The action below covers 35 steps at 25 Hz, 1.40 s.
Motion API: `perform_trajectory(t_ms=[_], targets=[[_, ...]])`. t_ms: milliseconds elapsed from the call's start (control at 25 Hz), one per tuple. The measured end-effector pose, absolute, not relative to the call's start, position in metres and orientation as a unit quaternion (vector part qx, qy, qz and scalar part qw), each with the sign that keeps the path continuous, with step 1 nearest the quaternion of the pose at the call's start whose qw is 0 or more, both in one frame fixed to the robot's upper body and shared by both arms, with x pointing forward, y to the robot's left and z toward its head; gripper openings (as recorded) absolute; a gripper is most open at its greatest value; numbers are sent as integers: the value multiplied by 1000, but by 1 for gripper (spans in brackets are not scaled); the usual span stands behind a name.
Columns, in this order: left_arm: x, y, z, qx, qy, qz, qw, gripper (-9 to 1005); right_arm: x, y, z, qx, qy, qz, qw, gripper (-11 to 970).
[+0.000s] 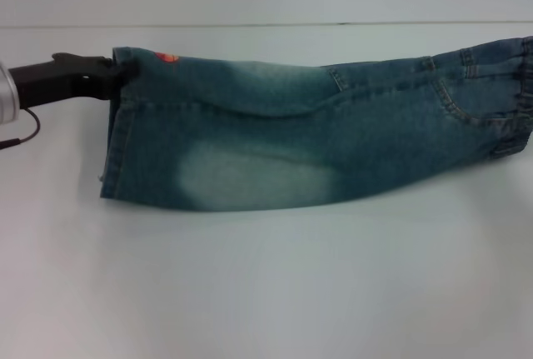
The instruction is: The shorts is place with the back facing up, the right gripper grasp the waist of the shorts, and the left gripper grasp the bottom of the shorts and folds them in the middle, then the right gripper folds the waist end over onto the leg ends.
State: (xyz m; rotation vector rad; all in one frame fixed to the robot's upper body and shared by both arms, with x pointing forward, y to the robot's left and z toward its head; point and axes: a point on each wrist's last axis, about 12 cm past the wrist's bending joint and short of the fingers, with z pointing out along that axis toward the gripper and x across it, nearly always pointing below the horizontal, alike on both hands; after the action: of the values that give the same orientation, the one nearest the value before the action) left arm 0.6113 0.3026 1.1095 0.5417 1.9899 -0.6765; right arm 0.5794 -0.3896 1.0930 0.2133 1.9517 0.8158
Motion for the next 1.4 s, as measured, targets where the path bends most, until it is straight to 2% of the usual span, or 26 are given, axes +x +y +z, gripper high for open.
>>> perform_trajectory(t_ms=[400,1400], targets=[[611,291,1101,225,810,-280,464,50,585,-385,1088,94,812,313,484,120],[616,280,1101,237,809,-273,465,50,594,-387,1088,99,820,283,488,150]])
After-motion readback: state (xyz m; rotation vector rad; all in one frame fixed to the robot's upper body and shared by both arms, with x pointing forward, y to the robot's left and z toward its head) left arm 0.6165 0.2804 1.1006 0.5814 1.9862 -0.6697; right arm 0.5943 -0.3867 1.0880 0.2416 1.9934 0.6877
